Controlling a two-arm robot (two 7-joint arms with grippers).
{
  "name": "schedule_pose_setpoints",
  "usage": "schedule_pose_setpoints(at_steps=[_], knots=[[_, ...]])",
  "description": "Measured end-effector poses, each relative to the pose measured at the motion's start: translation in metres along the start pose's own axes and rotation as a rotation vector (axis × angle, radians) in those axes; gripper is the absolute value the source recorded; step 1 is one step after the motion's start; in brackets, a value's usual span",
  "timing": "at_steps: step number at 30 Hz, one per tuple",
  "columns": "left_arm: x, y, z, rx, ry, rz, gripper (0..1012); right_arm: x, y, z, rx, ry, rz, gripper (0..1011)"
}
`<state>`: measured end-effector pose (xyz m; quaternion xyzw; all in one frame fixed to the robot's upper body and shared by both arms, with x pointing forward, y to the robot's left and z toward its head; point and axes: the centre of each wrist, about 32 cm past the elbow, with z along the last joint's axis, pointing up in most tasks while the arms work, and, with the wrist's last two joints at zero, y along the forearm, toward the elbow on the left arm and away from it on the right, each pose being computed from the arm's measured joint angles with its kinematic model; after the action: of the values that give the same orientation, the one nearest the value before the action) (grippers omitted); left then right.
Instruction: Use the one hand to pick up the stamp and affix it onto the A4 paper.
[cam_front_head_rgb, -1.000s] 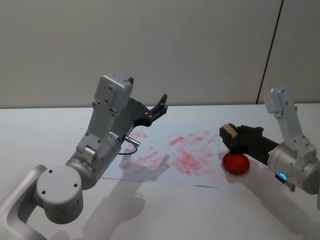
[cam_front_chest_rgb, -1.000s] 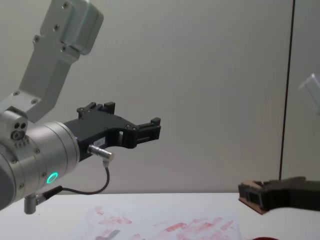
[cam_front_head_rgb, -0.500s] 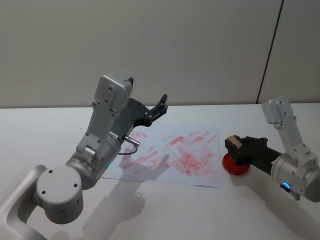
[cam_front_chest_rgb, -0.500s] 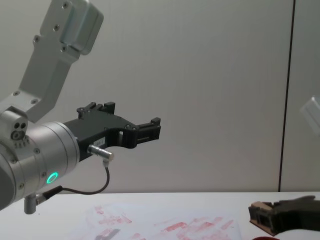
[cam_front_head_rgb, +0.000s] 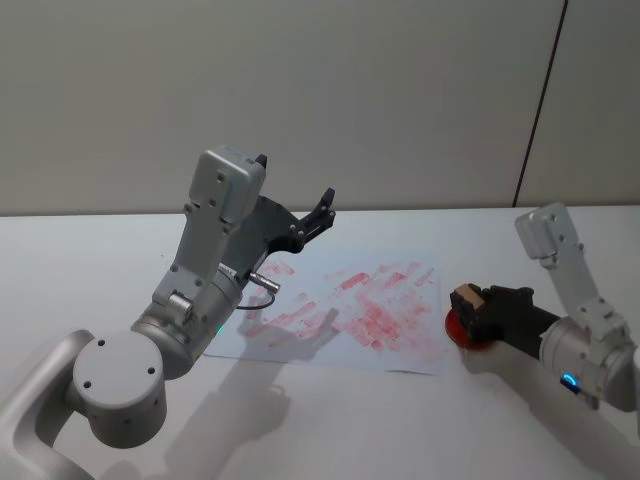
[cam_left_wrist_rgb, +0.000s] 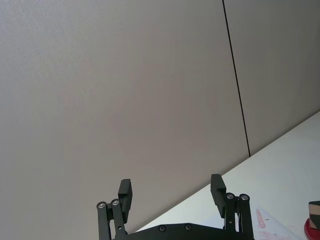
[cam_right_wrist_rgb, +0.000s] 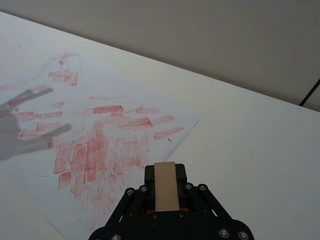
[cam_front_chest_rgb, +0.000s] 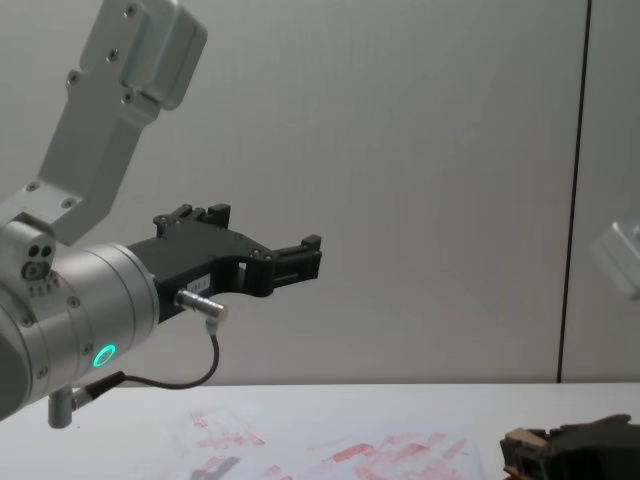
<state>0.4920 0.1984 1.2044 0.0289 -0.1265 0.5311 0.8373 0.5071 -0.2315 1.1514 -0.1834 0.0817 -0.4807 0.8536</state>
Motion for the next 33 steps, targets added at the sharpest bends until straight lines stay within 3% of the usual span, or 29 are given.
schedule_pose_setpoints(at_steps=[6,10,18,19,21,33], knots=[[0.0,0.0,0.0,0.0,0.0,0.0,1001,-0.0005,0.0013,-0.002,-0.01,-0.002,-0.002,220],[0.0,0.0,0.0,0.0,0.0,0.0,1001,-0.0006,0.0018,-0.0029,-0.014,-0.003,-0.004,276],[0.0,0.0,0.0,0.0,0.0,0.0,1001,-0.0007,0.0025,-0.0041,-0.02,-0.004,-0.005,566],[0.0,0.0,0.0,0.0,0.0,0.0,1002,-0.0007,0.0025,-0.0041,-0.02,-0.004,-0.006,566],[0.0,0.0,0.0,0.0,0.0,0.0,1002,-0.0007,0.0027,-0.0042,-0.021,-0.004,-0.006,670],[0.0,0.0,0.0,0.0,0.0,0.0,1001,-0.001,0.0031,-0.0047,-0.023,-0.005,-0.007,981]])
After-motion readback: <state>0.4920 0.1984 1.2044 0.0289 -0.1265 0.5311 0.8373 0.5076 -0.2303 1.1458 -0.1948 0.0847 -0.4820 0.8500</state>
